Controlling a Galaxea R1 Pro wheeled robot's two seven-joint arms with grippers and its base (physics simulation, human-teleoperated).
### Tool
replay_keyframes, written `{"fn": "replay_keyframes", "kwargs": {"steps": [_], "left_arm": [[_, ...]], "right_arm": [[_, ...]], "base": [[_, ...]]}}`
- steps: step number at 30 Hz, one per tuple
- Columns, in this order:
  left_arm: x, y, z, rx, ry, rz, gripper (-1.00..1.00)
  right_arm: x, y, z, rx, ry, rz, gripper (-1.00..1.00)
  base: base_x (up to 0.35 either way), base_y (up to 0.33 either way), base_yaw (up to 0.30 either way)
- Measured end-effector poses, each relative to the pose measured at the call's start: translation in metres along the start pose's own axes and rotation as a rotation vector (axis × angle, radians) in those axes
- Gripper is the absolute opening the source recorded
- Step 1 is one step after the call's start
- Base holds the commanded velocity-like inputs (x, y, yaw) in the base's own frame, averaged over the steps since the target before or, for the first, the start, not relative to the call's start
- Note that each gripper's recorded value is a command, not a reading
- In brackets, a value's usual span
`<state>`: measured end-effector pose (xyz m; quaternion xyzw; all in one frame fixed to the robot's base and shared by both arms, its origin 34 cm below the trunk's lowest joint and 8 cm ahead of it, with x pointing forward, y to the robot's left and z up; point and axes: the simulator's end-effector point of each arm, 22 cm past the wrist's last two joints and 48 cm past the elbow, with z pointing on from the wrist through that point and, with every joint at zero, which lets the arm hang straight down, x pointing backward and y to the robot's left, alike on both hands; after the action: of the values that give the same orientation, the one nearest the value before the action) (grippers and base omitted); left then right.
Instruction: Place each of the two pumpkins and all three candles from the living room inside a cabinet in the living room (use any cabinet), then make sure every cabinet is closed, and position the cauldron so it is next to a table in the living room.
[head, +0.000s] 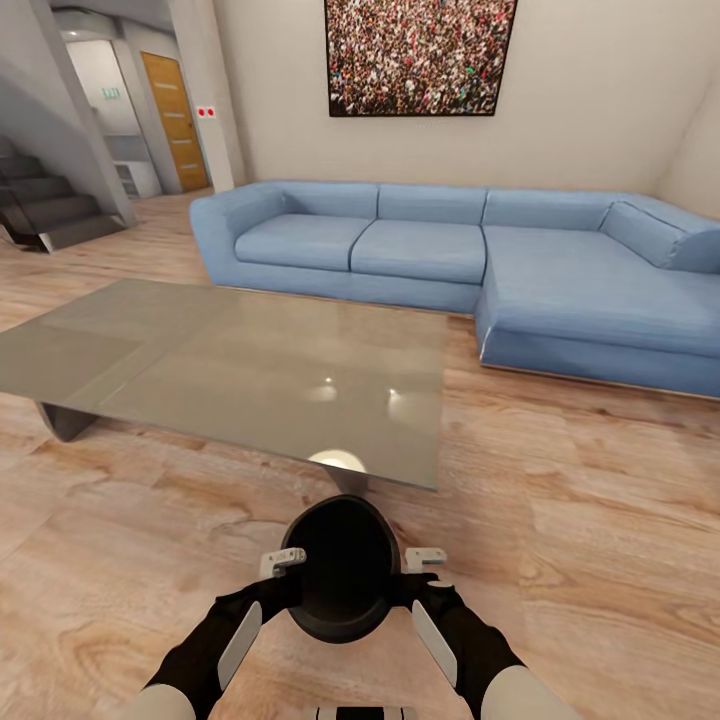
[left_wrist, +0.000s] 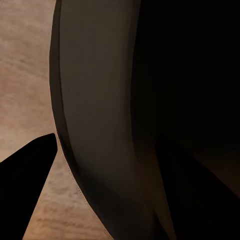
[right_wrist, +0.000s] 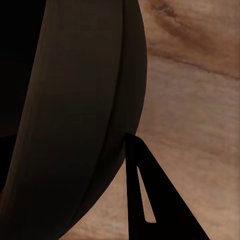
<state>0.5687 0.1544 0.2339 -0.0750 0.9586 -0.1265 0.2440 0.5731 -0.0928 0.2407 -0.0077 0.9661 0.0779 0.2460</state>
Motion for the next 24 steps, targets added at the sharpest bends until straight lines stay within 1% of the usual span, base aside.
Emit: {"fn": "replay_keyframes", "kwargs": {"steps": [24], "left_arm": [[0.0003,0.0001,0.0002,0.000,0.001,0.000,-1.00]], "right_arm": [[0.0004,0.0000,0.0002,0.000,0.001,0.001,-1.00]], "base": [[0.017,0.000,0.000]]}}
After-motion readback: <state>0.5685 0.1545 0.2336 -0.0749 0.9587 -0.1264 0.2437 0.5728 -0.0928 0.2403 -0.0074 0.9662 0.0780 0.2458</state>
